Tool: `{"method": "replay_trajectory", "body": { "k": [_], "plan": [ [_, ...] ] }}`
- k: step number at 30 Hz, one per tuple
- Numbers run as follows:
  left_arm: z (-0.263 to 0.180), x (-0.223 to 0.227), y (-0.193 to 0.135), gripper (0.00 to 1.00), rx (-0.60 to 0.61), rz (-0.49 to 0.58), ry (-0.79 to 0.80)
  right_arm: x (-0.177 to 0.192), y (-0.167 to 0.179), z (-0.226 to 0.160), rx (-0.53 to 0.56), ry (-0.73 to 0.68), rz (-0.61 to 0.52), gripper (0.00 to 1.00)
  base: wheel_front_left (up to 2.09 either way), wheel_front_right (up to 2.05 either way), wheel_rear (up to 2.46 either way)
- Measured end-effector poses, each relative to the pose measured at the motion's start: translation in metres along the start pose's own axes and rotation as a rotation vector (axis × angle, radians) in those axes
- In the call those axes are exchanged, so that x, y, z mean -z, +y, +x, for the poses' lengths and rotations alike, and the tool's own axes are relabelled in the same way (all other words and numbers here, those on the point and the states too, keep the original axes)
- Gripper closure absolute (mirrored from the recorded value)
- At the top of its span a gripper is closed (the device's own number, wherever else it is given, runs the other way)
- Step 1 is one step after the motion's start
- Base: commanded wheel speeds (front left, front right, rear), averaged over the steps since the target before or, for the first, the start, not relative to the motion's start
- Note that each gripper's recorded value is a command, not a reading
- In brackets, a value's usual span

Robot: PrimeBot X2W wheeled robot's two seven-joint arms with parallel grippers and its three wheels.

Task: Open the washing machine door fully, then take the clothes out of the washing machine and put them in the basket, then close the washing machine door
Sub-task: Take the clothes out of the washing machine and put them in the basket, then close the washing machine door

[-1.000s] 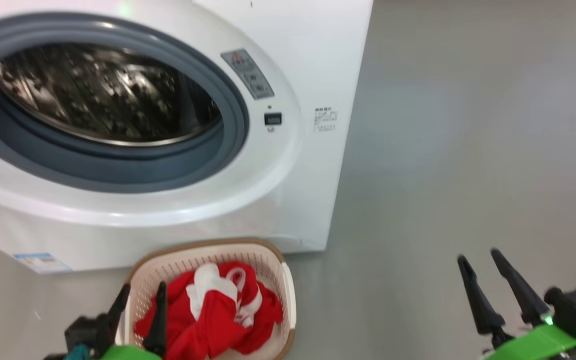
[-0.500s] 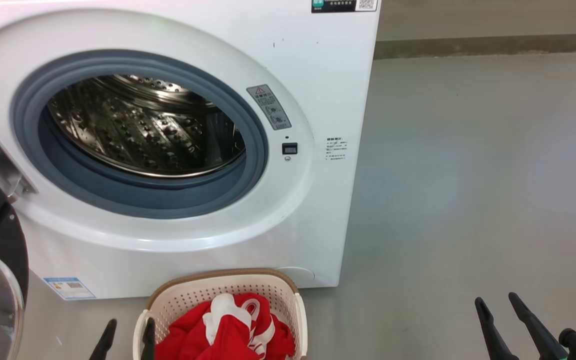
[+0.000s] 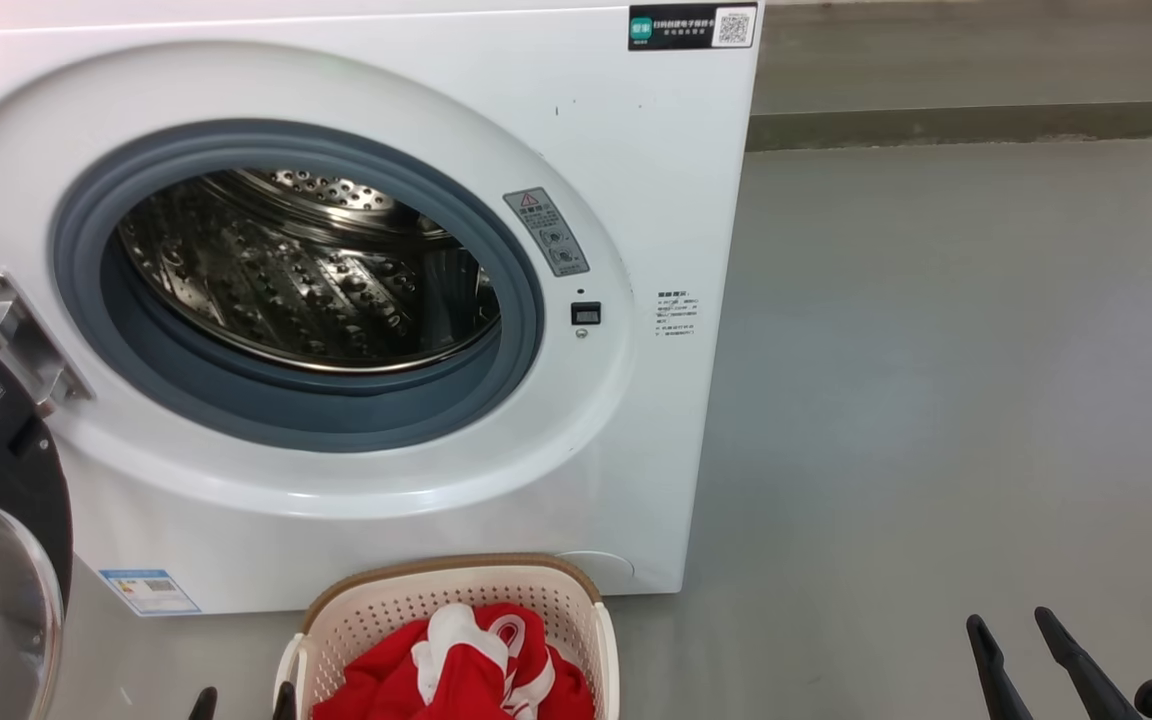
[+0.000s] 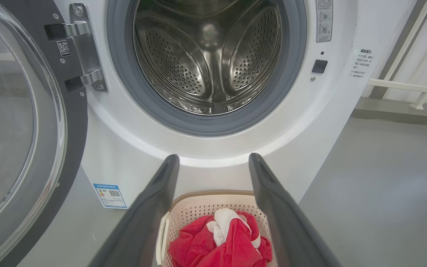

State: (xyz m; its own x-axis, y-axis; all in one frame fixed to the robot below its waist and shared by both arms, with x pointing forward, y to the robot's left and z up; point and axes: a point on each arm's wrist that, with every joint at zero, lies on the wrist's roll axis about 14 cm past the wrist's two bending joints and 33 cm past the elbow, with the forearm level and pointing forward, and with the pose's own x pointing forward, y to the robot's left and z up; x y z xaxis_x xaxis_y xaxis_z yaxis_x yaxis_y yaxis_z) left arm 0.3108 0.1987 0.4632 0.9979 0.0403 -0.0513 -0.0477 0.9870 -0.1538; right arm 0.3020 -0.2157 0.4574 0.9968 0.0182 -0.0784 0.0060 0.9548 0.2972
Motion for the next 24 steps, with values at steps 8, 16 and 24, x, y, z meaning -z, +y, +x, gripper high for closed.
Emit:
{"method": "replay_trajectory", "body": {
  "k": [8, 16, 24],
  "plan": [
    [0.0008, 0.0007, -0.0009, 0.00, -0.004, -0.010, 0.002, -0.0024, -0.0020, 0.0001, 0.006, -0.007, -0.002, 0.00, 0.00, 0.00, 0.00],
    [0.0007, 0.0010, 0.0003, 0.00, -0.008, -0.010, 0.003, -0.0027, -0.0030, 0.0012, 0.009, -0.007, -0.002, 0.00, 0.00, 0.00, 0.00],
    [0.0019, -0.0023, -0.0009, 0.00, -0.008, -0.008, -0.007, -0.0028, -0.0031, 0.0009, 0.009, -0.007, -0.008, 0.00, 0.00, 0.00, 0.00]
  ]
}}
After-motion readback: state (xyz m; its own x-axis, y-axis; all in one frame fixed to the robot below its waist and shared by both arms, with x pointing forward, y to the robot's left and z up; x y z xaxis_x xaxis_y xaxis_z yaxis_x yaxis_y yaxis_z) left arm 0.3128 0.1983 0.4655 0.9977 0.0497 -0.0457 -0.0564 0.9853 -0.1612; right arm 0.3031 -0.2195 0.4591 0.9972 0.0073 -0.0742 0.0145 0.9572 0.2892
